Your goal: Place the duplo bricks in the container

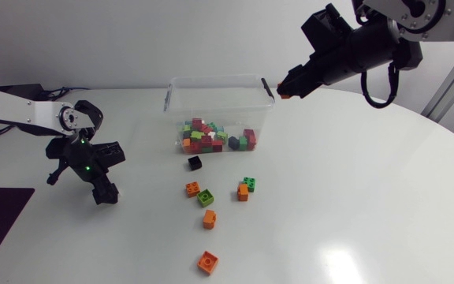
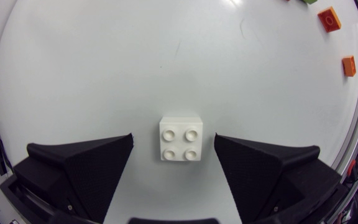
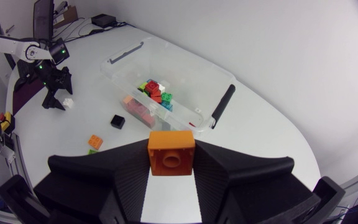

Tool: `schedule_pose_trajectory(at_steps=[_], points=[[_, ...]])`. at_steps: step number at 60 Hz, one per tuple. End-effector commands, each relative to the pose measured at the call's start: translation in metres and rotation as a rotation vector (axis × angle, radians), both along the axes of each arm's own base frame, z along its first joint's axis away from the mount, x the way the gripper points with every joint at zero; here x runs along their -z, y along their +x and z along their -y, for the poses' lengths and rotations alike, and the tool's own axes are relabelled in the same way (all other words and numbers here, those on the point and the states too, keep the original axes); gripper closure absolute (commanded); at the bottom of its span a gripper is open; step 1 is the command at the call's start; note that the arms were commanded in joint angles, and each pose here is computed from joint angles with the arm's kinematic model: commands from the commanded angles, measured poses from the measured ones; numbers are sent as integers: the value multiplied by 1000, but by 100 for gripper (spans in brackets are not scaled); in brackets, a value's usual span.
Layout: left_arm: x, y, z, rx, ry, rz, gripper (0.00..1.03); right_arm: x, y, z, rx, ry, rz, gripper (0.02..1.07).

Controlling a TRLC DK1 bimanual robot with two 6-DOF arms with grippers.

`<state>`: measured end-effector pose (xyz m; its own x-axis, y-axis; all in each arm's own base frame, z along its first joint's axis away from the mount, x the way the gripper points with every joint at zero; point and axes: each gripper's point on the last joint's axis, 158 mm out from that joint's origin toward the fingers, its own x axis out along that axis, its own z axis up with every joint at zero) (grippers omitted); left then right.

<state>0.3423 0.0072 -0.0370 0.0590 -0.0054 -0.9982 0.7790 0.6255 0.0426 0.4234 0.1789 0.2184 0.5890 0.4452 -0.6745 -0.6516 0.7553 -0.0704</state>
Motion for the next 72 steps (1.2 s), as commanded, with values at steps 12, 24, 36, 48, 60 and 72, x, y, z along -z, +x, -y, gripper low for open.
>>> schedule_pose_trajectory(at_steps=[12,24,36,48,60,72], points=[[12,5,5,28,11,-33,58,-6,35,-13,28,62,32,77],[16,0,5,10,16,-108,72,-8,58,-6,55,91,51,77],[-16,18,9,4,7,-31,71,-13,82,-6,73,131,90,77],[-67,35,40,16,-86,96,70,5,109,-21,70,142,82,77],[-122,55,67,17,-203,238,69,30,124,-52,29,142,70,71],[-183,80,101,14,-346,396,69,66,135,-84,-2,99,41,52]])
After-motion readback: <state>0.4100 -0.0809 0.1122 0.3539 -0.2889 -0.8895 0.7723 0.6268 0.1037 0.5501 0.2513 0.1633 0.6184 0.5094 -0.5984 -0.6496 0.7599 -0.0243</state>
